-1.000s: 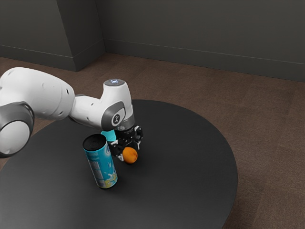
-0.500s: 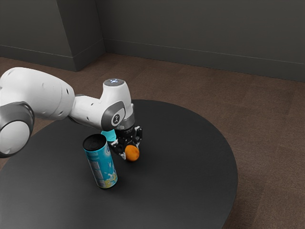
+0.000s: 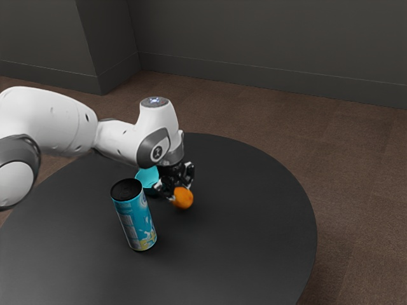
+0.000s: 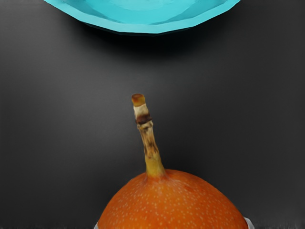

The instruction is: Place the pear in the bowl.

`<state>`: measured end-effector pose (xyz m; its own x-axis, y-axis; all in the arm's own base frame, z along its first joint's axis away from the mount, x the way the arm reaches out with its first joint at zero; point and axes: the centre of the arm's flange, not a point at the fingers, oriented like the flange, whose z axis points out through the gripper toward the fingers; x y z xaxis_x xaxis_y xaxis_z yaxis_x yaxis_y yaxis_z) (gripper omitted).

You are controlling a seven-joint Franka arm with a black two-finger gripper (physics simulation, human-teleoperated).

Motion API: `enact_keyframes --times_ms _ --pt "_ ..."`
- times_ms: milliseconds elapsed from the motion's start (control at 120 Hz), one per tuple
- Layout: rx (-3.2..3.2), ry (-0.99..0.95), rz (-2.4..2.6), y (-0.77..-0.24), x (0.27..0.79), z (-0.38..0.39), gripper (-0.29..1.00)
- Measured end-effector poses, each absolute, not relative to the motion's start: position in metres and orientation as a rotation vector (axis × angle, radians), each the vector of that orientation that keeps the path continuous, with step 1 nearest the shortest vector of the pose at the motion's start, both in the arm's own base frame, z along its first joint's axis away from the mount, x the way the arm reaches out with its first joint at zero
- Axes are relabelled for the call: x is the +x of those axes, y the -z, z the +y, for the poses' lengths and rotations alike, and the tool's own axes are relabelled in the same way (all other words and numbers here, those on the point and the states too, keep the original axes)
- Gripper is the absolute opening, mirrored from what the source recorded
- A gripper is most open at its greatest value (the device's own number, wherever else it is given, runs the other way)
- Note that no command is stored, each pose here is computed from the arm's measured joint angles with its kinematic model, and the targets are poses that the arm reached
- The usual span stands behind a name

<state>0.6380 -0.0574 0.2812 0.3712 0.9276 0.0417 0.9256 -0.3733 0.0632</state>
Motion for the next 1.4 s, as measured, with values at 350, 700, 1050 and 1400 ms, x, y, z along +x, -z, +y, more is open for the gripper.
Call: enact_keyframes --times_ms 350,700,1050,1400 --pt "2.526 -0.167 1.738 -0.334 0.638 -0.049 -0.05" --pt "2.482 -0.156 1.814 -0.345 0.637 -0.008 -0.06" --pt "2.425 -0.184 1.883 -0.355 0.641 0.044 -0.05" --pt "2.443 -0.18 1.893 -0.336 0.653 0.061 -0.06"
